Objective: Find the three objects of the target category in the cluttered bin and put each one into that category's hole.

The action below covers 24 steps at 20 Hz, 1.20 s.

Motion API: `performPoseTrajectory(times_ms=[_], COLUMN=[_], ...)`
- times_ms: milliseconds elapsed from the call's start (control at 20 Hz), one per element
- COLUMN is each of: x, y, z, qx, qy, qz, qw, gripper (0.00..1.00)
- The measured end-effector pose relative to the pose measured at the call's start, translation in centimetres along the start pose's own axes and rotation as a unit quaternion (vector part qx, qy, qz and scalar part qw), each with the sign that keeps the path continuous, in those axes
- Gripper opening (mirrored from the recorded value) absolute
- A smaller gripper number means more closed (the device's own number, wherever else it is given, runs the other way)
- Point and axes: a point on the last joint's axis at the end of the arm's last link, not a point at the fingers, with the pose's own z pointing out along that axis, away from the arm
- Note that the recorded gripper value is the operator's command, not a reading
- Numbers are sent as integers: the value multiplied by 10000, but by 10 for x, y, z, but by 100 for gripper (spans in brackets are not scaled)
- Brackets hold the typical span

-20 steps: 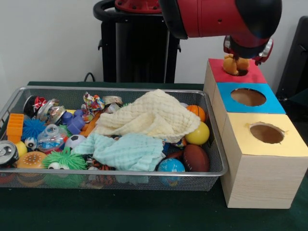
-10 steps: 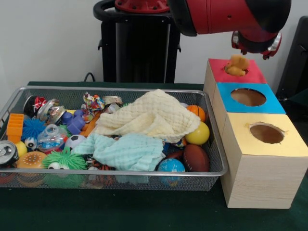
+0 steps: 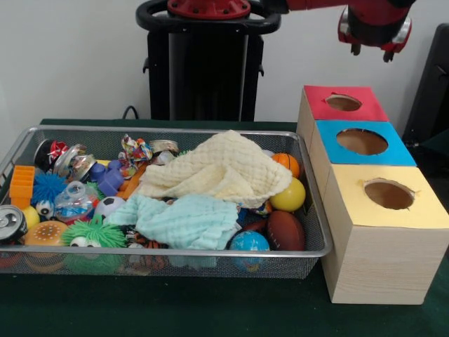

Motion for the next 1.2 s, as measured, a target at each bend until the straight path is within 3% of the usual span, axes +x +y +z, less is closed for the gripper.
performPoseTrajectory(times_ms=[100, 350, 600, 650, 750, 800, 850, 1000, 1050, 1150, 1200], x=[4, 15, 9, 2, -5, -7, -17, -26, -34, -44, -48], y=[-1, -16, -32, -39, -44, -45, -54, -61, -66, -74, -77], z=[-2, -11, -19, -26, -34, -37, -53, -67, -79, -95, -101], qx=[19, 301, 583, 671, 698, 697, 657, 588, 537, 470, 449], qy=[-33, -386, -1165, -1688, -2099, -2200, -2709, -3061, -3280, -3529, -3602], qz=[-13, -116, -275, -390, -471, -488, -551, -559, -545, -502, -480], qw=[10000, 9987, 9911, 9826, 9741, 9718, 9588, 9485, 9416, 9331, 9306], gripper=[100, 100, 100, 100, 100, 100, 100, 100, 100, 100, 100])
